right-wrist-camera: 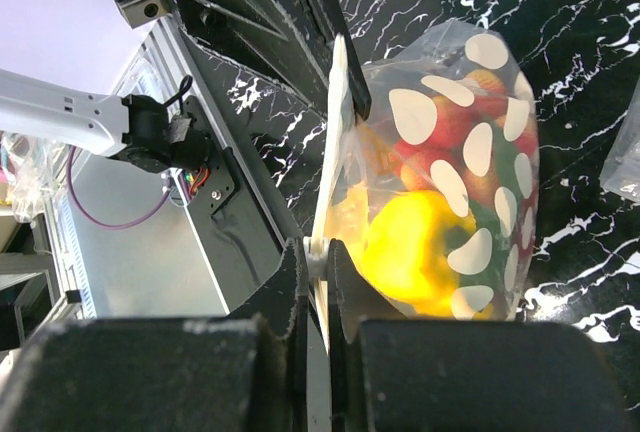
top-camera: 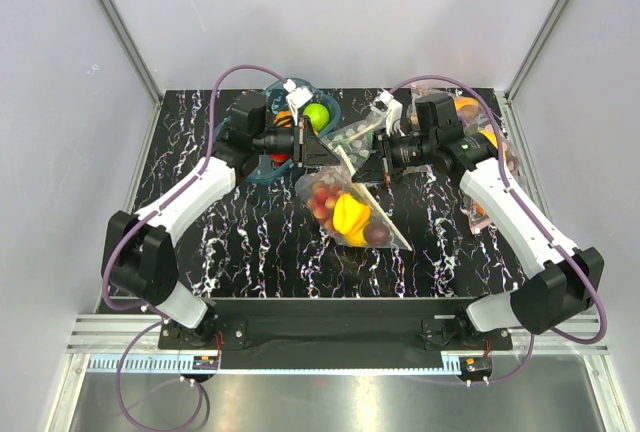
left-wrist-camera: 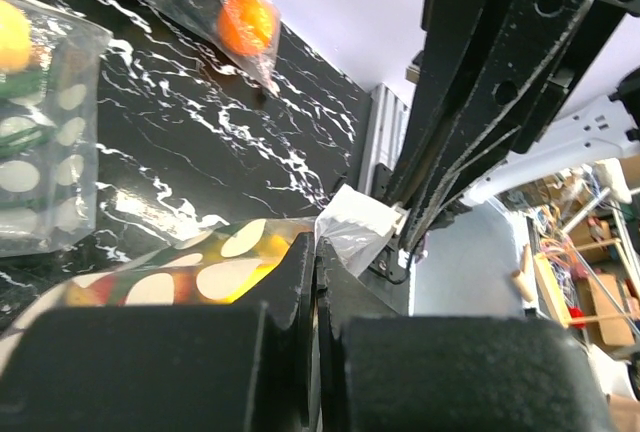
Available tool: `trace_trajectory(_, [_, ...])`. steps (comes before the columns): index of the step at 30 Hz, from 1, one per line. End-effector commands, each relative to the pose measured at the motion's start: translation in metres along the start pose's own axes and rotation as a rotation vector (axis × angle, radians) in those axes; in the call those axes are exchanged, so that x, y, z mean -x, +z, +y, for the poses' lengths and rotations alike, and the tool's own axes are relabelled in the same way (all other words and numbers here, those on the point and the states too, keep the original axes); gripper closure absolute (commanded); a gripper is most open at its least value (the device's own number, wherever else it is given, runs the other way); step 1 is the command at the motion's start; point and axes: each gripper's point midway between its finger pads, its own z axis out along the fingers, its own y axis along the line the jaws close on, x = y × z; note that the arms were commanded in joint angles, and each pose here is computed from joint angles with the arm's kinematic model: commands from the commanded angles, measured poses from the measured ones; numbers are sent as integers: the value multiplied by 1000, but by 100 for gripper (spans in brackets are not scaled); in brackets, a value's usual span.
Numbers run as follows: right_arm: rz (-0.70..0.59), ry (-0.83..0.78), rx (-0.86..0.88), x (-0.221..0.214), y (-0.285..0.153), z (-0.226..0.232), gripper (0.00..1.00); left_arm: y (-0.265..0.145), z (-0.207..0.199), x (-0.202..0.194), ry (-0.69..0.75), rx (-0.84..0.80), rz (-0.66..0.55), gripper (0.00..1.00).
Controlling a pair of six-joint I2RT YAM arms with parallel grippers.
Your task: Open the zip-top bag and remove the fake food
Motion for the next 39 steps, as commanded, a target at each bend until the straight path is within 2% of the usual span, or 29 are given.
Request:
trace_trajectory(1, [-3,-13,9,-2,-9,13,100,-9,-6,31,128,66,-97,100])
trace_trajectory(17, [43,26,-123,-24,-20,-3,100,-27,43,32,115,262,-174,100])
trace_trajectory(39, [111,125,-365,-67,-51,-25,100,-68,113,20,56,400,-244,100])
